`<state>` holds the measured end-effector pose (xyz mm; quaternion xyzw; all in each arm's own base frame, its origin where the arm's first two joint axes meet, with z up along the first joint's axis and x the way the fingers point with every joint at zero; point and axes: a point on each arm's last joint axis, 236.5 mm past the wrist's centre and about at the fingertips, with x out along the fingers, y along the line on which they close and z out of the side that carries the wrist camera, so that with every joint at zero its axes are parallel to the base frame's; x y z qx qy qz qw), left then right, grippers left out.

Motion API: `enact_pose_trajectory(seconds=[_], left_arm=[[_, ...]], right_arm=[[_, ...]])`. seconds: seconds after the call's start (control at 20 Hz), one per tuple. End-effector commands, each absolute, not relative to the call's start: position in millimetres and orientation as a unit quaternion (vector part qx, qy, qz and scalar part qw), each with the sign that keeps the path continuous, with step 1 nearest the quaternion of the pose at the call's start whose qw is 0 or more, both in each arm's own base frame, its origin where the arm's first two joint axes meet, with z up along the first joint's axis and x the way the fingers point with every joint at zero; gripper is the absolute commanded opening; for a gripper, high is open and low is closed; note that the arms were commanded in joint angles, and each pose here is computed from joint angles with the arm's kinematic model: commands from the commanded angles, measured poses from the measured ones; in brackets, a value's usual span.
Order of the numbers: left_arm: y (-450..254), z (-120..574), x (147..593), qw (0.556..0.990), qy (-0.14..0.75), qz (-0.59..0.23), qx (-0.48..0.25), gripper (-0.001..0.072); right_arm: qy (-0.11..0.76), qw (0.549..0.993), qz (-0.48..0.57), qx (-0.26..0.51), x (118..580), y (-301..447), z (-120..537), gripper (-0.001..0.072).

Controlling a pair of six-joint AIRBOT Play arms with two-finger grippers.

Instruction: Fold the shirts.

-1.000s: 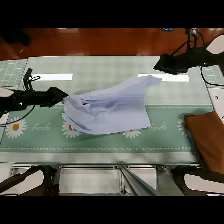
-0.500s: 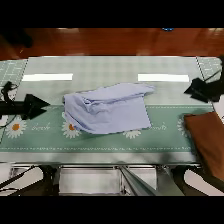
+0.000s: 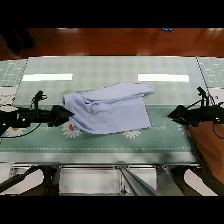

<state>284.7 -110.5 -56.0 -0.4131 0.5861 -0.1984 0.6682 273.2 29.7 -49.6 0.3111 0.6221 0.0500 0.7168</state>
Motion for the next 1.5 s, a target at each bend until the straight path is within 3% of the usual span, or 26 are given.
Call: enact_pose_trajectory(seconds=[0.0,0.05,0.2,0.3,0.75,1.0,1.25,1.35,1.4,1.45], left_arm=[[-128,-49,295,0.692,0.581,-0.226,-0.365,0.0129],[-132,-38,291,0.694,0.576,-0.27,-0.337,0.0023],[-133,-16,291,0.687,0.576,-0.304,-0.323,0.0022],[-129,-19,300,0.698,0.57,-0.287,-0.325,0.0023],[-124,-23,308,0.711,0.562,-0.273,-0.323,0.0023],[-123,-24,311,0.715,0.559,-0.268,-0.323,0.0022],[-123,-24,311,0.715,0.559,-0.268,-0.323,0.0023],[-122,-24,312,0.717,0.558,-0.266,-0.323,0.0023],[-122,-24,312,0.717,0.558,-0.266,-0.323,0.0023],[-122,-23,312,0.717,0.557,-0.266,-0.324,0.0023]], right_arm=[[0.629,0.71,0.061,0.31,268,40,-52,0.0413],[0.637,0.702,0.064,0.31,262,42,-52,0.0414],[0.678,0.668,0.077,0.298,236,47,-55,0.0414],[0.663,0.674,0.049,0.322,245,44,-63,0.0413],[0.674,0.615,0.112,0.393,253,81,-84,0.0412],[0.71,0.603,0.137,0.338,251,120,-109,0.0412],[0.692,0.629,0.169,0.311,300,155,-104,0.0396],[0.686,0.634,0.185,0.305,315,173,-99,0.0227],[0.684,0.636,0.201,0.295,318,183,-96,0.0046],[0.675,0.645,0.227,0.277,322,192,-91,0.0023]])
